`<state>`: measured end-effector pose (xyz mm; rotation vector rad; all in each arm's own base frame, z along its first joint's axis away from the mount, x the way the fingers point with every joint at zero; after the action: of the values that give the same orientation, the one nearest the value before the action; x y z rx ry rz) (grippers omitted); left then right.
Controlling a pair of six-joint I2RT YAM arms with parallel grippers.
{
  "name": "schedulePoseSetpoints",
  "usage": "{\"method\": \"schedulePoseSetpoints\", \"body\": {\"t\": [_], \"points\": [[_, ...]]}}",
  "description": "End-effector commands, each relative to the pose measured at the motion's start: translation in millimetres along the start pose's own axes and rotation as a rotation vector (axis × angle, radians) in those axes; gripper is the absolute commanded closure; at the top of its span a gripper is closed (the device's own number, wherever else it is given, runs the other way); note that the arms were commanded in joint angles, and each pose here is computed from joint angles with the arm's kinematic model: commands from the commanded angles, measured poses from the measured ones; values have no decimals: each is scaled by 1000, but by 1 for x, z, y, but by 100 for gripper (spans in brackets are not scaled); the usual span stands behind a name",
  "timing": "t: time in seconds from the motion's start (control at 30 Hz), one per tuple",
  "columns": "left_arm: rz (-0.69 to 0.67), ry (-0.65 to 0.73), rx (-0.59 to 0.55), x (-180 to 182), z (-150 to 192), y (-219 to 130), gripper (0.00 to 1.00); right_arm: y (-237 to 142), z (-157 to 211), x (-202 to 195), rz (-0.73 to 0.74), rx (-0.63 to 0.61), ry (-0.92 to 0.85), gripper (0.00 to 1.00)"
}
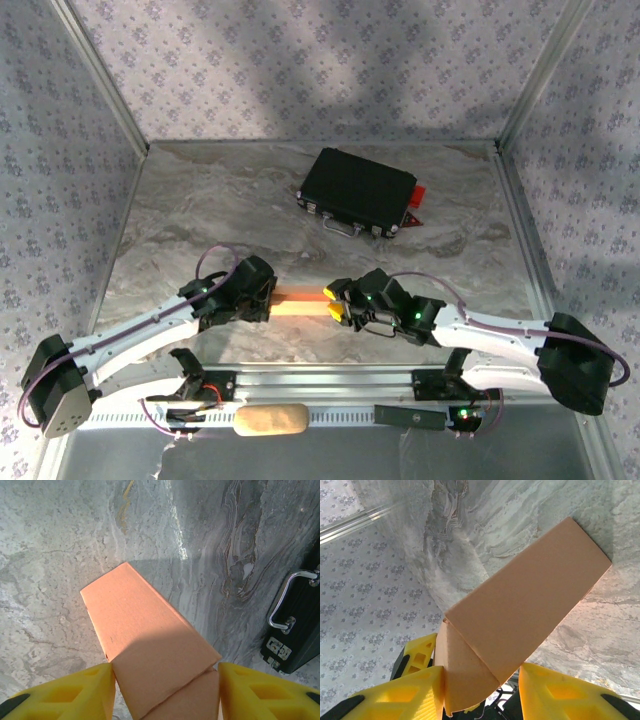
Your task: Fold the paper box
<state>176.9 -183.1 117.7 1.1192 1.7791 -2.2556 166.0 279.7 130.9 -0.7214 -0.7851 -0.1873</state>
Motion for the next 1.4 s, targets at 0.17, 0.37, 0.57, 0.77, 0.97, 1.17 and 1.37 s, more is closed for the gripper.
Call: {"method": "schedulePoseSetpoints", "body": {"t": [0.17, 0.37, 0.57, 0.77, 0.97, 1.17, 1.37], "points": [[-35, -128, -34, 11, -6, -3, 44, 3, -13, -14, 44, -32, -10, 62], [-24, -105, -41, 11, -9, -10, 35, 3, -17, -19, 68, -55, -17, 67], [-6, -60, -41, 10, -11, -17, 20, 3, -20, -21, 82, -69, -19, 69], [57, 132, -122, -5, -25, -44, 15, 3, -22, -18, 85, -84, -22, 70], [158, 453, -147, -20, -28, -65, 27, 4, -20, -15, 90, -86, -30, 70], [210, 555, 6, -12, -2, -53, 52, 2, -20, -13, 94, -96, -39, 71], [215, 555, -15, -7, -4, -51, 59, 2, -19, -14, 98, -99, -43, 72]]}}
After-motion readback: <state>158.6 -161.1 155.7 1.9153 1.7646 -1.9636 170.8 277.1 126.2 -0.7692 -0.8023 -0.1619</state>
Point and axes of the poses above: each hand's point on the last joint's axis, 136 mm out from that joint toward the fingers, its own y axis out along the fingers, its own x axis along the line the jaws close on, z = x × y, the point moved 2 cm from there along -y, back along the fingers, and after that the axes turned 10 degrees about y, right-handed, at the moved point
